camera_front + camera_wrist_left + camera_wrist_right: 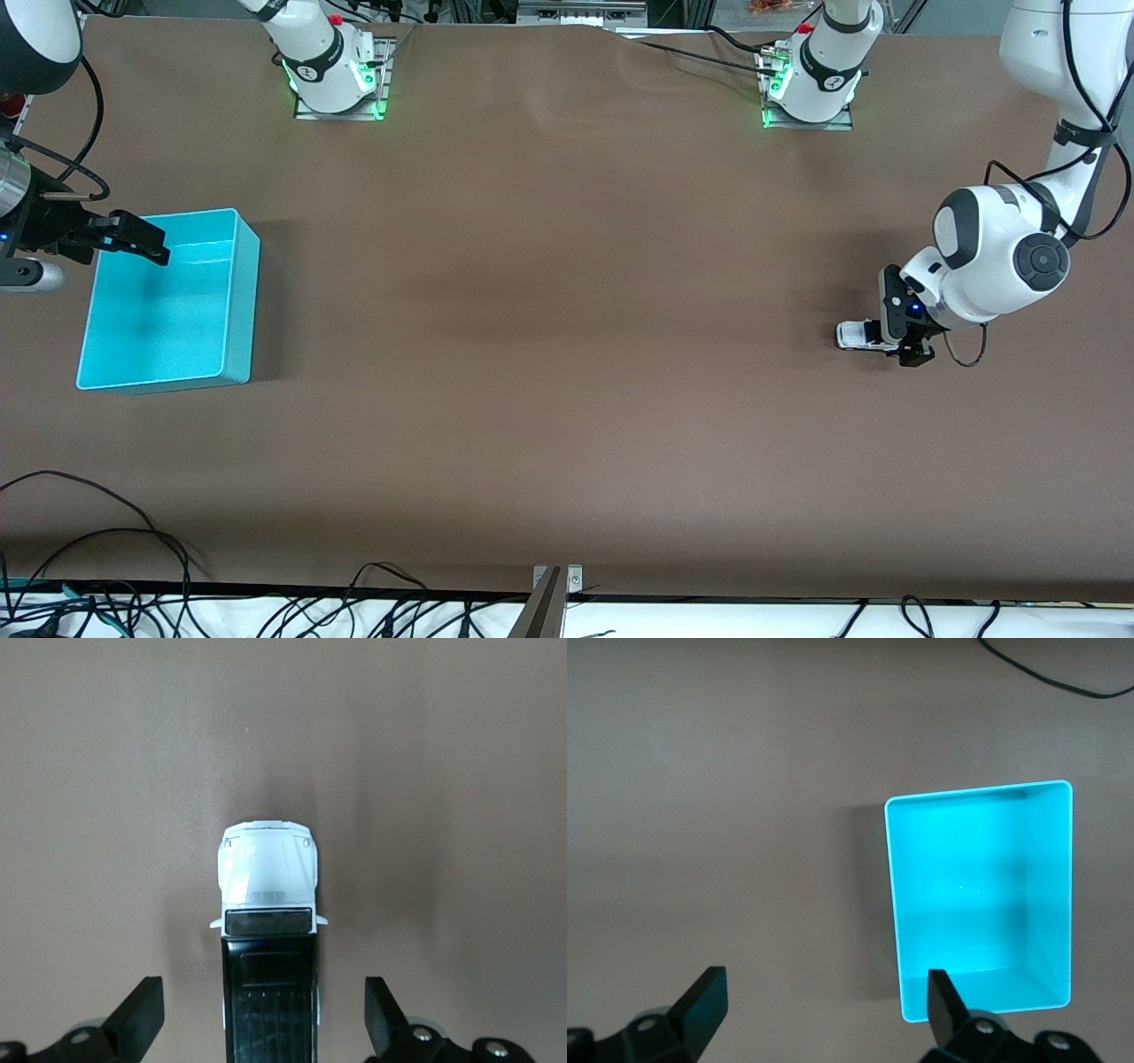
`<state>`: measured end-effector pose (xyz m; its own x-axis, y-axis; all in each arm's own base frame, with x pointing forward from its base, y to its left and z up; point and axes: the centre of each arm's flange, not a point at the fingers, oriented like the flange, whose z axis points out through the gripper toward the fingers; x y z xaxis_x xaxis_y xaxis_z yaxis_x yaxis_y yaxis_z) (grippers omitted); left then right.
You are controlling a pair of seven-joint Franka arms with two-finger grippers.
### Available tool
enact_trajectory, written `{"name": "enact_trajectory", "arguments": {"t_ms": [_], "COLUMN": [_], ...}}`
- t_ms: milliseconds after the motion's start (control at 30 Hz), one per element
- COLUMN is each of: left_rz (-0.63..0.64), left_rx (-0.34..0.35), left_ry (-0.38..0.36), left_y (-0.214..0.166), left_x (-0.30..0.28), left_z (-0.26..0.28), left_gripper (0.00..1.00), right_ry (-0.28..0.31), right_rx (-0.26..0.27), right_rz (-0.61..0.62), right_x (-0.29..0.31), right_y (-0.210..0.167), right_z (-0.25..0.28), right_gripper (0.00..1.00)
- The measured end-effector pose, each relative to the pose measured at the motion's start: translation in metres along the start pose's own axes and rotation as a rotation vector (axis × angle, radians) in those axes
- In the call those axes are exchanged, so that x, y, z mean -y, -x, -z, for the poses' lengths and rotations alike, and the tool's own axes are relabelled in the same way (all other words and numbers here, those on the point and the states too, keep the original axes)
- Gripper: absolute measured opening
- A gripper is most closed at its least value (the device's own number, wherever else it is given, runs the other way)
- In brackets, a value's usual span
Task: Wind and store white jeep toy
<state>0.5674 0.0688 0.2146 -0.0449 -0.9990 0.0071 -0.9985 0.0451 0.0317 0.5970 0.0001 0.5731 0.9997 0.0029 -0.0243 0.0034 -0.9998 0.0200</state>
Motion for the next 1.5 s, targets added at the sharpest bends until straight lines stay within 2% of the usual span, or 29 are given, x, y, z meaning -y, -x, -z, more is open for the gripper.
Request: {"name": "enact_trajectory", "arguments": {"t_ms": [367, 700, 1500], "left_rz": [0.011, 0.004, 0.008], "left_rx": [-0.001, -0.004, -0.005], "left_ry": [-0.017, -0.015, -0.014], "left_y": [0.006, 0.003, 0.006], "left_x": [-0.007, -0.007, -0.007], "left_z": [-0.022, -0.025, -0.025], "left_gripper": [0.97, 0.52, 0.52], "right_ry": [0.0, 0.0, 0.0], "right_rx": [-0.001, -0.001, -0.003], "right_rz": [0.0, 0.0, 0.0], "right_x": [0.0, 0.0, 0.0], "right_y": [0.0, 0.0, 0.0], "right_z": [0.0, 0.0, 0.0], "right_gripper": [1.0, 1.0, 1.0]}}
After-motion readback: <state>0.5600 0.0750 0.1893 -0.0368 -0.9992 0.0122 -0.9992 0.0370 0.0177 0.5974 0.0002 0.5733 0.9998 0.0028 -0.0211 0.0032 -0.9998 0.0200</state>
